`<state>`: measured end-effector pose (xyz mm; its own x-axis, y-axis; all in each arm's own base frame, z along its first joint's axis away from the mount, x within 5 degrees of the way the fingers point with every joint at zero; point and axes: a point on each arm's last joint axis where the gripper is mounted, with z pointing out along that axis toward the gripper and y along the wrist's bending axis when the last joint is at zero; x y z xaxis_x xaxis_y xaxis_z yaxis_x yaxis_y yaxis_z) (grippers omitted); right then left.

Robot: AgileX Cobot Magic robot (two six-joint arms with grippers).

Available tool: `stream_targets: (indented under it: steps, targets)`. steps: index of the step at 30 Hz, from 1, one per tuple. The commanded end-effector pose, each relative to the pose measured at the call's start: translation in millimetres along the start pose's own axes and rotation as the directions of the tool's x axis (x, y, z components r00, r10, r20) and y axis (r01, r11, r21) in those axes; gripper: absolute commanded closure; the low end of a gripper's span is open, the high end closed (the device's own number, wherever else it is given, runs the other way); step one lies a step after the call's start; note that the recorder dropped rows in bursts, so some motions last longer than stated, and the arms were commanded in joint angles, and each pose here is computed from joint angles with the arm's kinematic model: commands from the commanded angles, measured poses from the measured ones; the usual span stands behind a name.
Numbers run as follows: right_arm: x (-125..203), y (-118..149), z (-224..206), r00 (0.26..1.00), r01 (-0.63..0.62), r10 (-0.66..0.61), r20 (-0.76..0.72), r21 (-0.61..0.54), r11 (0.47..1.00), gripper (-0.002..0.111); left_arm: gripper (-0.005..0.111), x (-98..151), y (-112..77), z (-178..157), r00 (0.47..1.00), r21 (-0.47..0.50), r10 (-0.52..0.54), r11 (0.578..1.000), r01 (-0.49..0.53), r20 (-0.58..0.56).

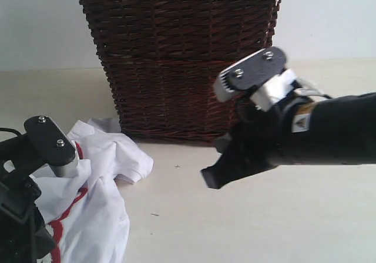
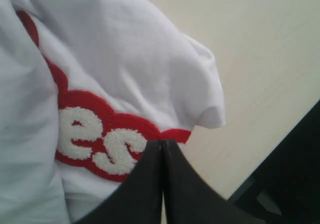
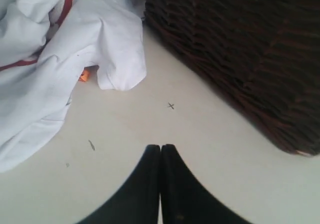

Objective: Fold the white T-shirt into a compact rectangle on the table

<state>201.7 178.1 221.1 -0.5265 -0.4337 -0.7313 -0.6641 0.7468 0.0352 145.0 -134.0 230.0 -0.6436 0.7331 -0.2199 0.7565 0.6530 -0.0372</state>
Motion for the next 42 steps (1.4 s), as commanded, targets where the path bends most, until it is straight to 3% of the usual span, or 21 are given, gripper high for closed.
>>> stream_targets:
  steps: [1, 3, 9, 16, 19, 22, 23, 25, 26, 29, 31, 37, 42]
  targets:
    - [-11.8, 14.2, 46.8, 0.991, 0.127, -0.127, -0.040, -0.016, 0.992, 0.107, 0.107, 0.6, -0.9, -1.6, 1.000, -0.002, 0.005, 1.000, -0.005, 0.008]
    - [-13.6, 24.3, 66.5, 0.980, 0.185, -0.188, -0.070, -0.041, 0.982, 0.101, 0.107, 0.9, -1.0, -1.6, 1.000, -0.002, 0.005, 1.000, -0.005, 0.004]
    - [-17.8, 52.0, 116.7, 0.948, 0.292, -0.301, -0.106, -0.097, 0.952, 0.068, 0.107, 1.2, -1.0, -1.6, 1.000, -0.001, 0.005, 1.000, -0.005, 0.002]
    - [-46.9, 52.2, 156.2, 0.953, 0.230, -0.241, -0.183, -0.080, 0.970, 0.065, 0.107, 2.7, -1.3, -1.7, 1.000, 0.002, 0.005, 1.000, -0.005, -0.015]
    - [-49.0, 52.7, 185.4, 0.936, 0.266, -0.275, -0.221, -0.071, 0.961, 0.065, 0.107, 9.7, 3.8, -8.8, 0.999, -0.063, -0.023, 0.998, 0.021, -0.035]
    - [-42.5, 44.4, 202.9, 0.906, 0.315, -0.300, -0.297, 0.002, 0.949, 0.071, 0.107, 14.1, 9.8, -17.0, 0.997, -0.144, -0.080, 0.986, 0.079, 0.004]
    - [-40.7, 35.3, 206.3, 0.888, 0.348, -0.298, -0.351, 0.088, 0.933, 0.084, 0.107, 18.0, 12.5, -21.8, 0.994, -0.182, -0.110, 0.977, 0.112, 0.018]
    - [-36.2, 27.4, 207.7, 0.862, 0.392, -0.306, -0.403, 0.149, 0.908, 0.106, 0.107, 23.1, 16.9, -32.4, 0.984, -0.241, -0.164, 0.954, 0.177, 0.077]
    - [-35.9, 26.6, 207.3, 0.857, 0.401, -0.311, -0.411, 0.152, 0.903, 0.108, 0.107, 25.9, 18.6, -38.4, 0.979, -0.264, -0.172, 0.945, 0.195, 0.109]
    - [-41.0, 22.7, 191.5, 0.815, 0.447, -0.324, -0.481, 0.165, 0.879, 0.108, 0.107, 38.5, 19.3, -51.0, 0.965, -0.289, -0.174, 0.930, 0.227, 0.196]
    - [-49.1, 25.6, 169.4, 0.774, 0.462, -0.341, -0.533, 0.109, 0.880, 0.108, 0.107, 46.4, 17.5, -54.6, 0.957, -0.279, -0.170, 0.931, 0.234, 0.235]
    - [-85.5, 50.0, 111.7, 0.837, 0.365, -0.377, -0.396, -0.108, 0.925, 0.108, 0.107, 49.4, 14.2, -56.1, 0.955, -0.254, -0.143, 0.944, 0.210, 0.259]
    - [-114.9, 52.6, 59.4, 0.883, 0.365, -0.381, -0.274, -0.110, 0.925, 0.108, 0.107, 49.4, 14.2, -56.1, 0.955, -0.254, -0.143, 0.944, 0.210, 0.259]
